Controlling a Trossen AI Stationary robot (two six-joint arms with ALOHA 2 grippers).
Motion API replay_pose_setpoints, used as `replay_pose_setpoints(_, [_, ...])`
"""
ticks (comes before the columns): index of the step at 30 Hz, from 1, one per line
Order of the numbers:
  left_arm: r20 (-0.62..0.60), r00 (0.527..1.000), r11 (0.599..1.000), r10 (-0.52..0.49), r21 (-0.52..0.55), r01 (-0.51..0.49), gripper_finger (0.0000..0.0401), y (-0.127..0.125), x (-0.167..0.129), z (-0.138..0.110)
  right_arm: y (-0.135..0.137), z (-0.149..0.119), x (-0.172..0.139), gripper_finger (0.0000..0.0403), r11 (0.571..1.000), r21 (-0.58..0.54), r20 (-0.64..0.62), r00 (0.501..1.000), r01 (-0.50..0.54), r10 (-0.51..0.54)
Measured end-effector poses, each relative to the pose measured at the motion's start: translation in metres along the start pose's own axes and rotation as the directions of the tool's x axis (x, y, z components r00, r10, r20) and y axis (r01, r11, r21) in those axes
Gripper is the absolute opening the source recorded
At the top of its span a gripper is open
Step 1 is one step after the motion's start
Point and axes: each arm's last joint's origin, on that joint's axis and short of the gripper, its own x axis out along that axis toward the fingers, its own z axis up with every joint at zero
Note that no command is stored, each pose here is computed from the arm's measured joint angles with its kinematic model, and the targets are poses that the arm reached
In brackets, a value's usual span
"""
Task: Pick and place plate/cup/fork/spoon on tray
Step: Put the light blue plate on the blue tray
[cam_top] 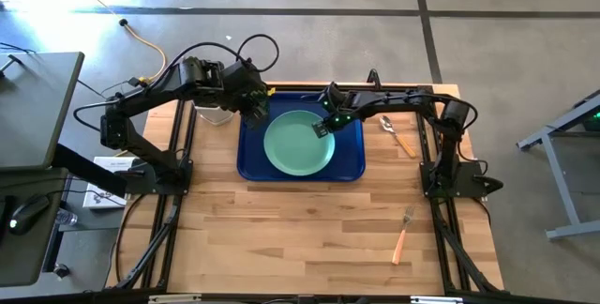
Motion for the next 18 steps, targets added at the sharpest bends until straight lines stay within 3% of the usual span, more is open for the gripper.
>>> replay_pose_setpoints(8, [0.000,1.000,1.000,0.000,0.000,0.000,0.0115,0.0000,0.0000,0.0000,-0.0018,-0.0002,0.0001,0.0007,1.000,-0.015,-0.022,1.000,-0.019,0.019])
replay_pose_setpoints(18, [0.000,1.000,1.000,0.000,-0.002,0.000,0.0115,0.0000,0.0000,0.0000,-0.0027,-0.0018,0.0013,0.0086,1.000,-0.017,-0.038,0.999,-0.023,0.022])
